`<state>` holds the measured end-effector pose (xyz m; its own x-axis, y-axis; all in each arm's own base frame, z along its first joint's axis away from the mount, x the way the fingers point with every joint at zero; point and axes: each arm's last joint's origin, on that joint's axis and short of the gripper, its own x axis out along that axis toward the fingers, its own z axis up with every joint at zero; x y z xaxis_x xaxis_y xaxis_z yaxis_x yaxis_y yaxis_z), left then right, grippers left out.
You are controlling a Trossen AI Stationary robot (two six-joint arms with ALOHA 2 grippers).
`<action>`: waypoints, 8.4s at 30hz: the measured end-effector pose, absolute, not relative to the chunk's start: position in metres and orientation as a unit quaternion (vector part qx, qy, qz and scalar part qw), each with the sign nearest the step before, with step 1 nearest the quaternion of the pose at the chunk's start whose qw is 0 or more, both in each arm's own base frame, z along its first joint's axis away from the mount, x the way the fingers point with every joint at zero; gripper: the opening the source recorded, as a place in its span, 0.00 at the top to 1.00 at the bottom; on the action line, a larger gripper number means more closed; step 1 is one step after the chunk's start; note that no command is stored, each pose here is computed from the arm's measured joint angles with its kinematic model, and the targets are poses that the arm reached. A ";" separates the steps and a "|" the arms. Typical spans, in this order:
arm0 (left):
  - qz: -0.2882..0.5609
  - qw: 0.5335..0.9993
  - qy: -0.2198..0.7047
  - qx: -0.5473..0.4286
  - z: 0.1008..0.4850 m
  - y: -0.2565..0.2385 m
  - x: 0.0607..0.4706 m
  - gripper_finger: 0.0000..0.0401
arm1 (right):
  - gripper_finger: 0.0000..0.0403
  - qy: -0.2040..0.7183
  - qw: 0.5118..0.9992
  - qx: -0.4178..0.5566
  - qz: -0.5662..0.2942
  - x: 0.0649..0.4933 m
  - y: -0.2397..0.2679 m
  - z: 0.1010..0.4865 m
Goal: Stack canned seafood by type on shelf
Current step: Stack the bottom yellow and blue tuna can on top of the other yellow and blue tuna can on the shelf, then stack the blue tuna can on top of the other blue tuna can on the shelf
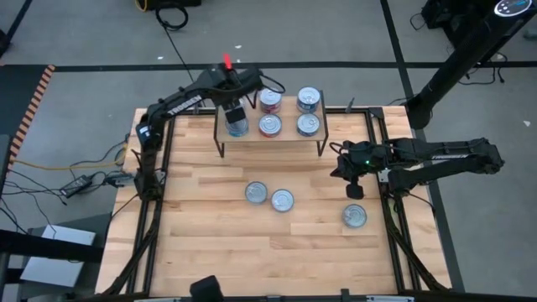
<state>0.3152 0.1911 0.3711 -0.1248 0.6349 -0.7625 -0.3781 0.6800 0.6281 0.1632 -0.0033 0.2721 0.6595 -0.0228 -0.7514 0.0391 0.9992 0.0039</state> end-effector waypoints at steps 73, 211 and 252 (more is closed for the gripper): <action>0.196 0.892 0.407 -0.011 0.402 0.062 0.400 1.00 | 0.95 0.325 0.945 0.016 -0.022 0.176 -0.004 0.285; 0.120 0.946 0.189 -0.234 0.240 -0.027 0.225 0.97 | 0.89 0.327 0.885 0.290 -0.157 0.384 0.009 0.212; 0.150 0.954 0.089 -0.244 0.257 -0.024 0.231 0.97 | 0.79 0.378 0.863 0.301 -0.147 0.371 -0.023 0.191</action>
